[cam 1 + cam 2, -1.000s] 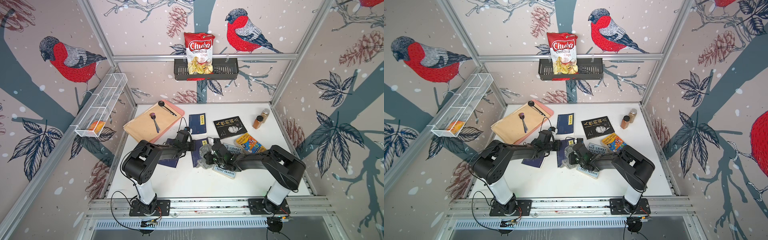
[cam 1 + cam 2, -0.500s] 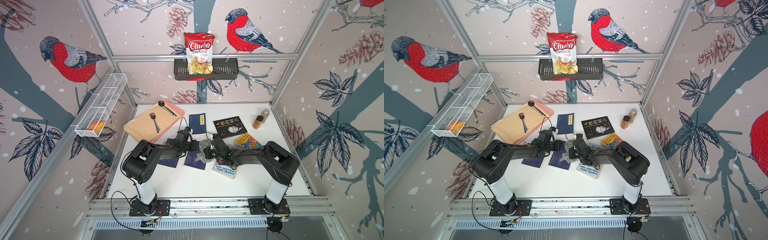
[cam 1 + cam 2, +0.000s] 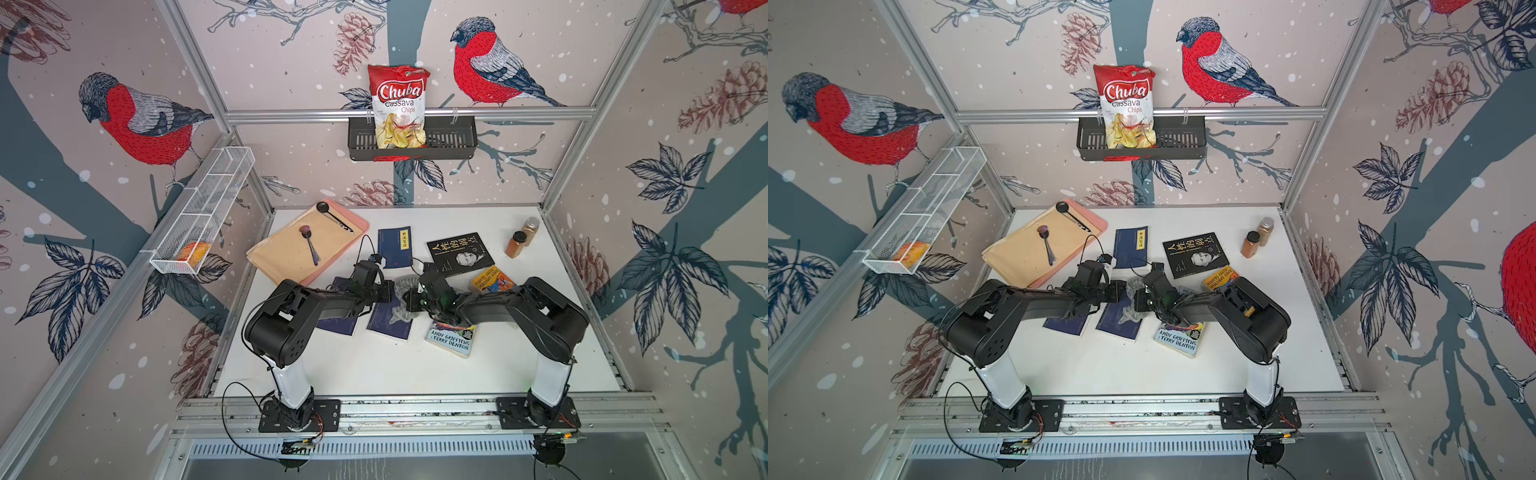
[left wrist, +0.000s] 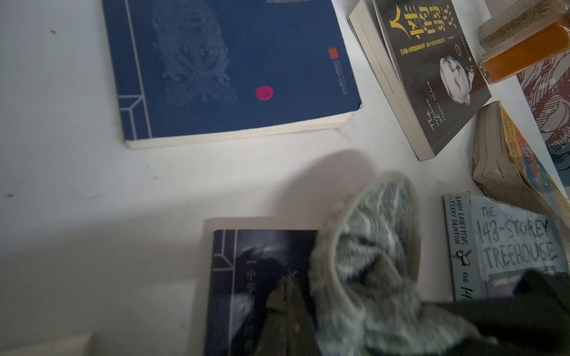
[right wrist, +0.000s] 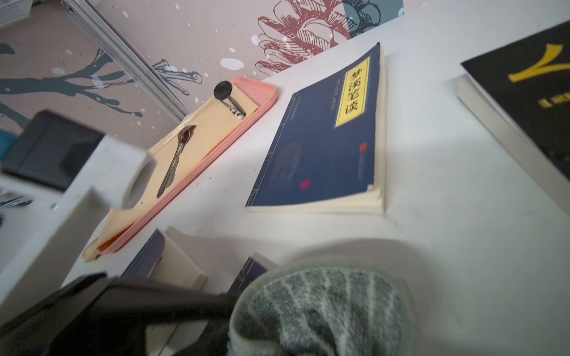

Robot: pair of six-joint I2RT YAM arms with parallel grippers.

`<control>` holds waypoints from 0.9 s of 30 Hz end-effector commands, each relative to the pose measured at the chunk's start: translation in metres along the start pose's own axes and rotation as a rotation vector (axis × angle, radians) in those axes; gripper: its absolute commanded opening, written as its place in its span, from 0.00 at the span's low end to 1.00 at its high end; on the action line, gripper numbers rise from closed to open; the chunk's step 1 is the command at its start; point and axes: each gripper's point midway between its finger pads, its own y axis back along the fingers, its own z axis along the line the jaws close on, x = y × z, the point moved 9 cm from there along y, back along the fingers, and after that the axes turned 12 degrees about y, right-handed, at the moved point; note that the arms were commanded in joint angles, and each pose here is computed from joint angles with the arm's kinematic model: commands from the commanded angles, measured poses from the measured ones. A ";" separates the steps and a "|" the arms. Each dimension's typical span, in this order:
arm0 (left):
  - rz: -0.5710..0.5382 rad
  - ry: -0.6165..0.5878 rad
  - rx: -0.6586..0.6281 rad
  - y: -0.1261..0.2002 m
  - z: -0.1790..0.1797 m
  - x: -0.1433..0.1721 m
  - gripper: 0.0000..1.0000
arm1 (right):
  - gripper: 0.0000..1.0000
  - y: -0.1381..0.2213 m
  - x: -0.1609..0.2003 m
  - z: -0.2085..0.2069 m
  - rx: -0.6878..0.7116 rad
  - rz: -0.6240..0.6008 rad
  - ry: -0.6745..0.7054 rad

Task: Wipe the cover of the book
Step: Wipe the dirt from the cover of the book.

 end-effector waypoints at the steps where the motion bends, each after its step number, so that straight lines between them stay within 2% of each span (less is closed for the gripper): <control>1: 0.170 0.047 -0.173 0.006 0.028 0.034 0.00 | 0.00 -0.007 0.037 -0.045 0.191 0.255 -0.006; 5: 0.166 0.048 -0.171 0.012 0.028 0.035 0.00 | 0.00 -0.013 0.025 -0.053 0.207 0.247 0.013; 10: 0.154 0.042 -0.173 0.019 0.027 0.035 0.00 | 0.00 -0.009 0.012 -0.045 0.201 0.222 0.068; 14: 0.156 0.039 -0.177 0.019 0.027 0.036 0.00 | 0.00 0.016 -0.007 -0.013 0.203 0.123 0.171; 18: 0.164 0.042 -0.178 0.016 0.028 0.036 0.00 | 0.00 0.045 -0.017 0.023 0.134 0.075 0.230; 22: 0.163 0.039 -0.182 0.015 0.029 0.037 0.00 | 0.00 0.055 -0.001 0.040 0.064 0.123 0.209; 27: 0.164 0.036 -0.183 0.014 0.029 0.037 0.00 | 0.00 0.049 0.037 0.025 0.071 0.214 0.119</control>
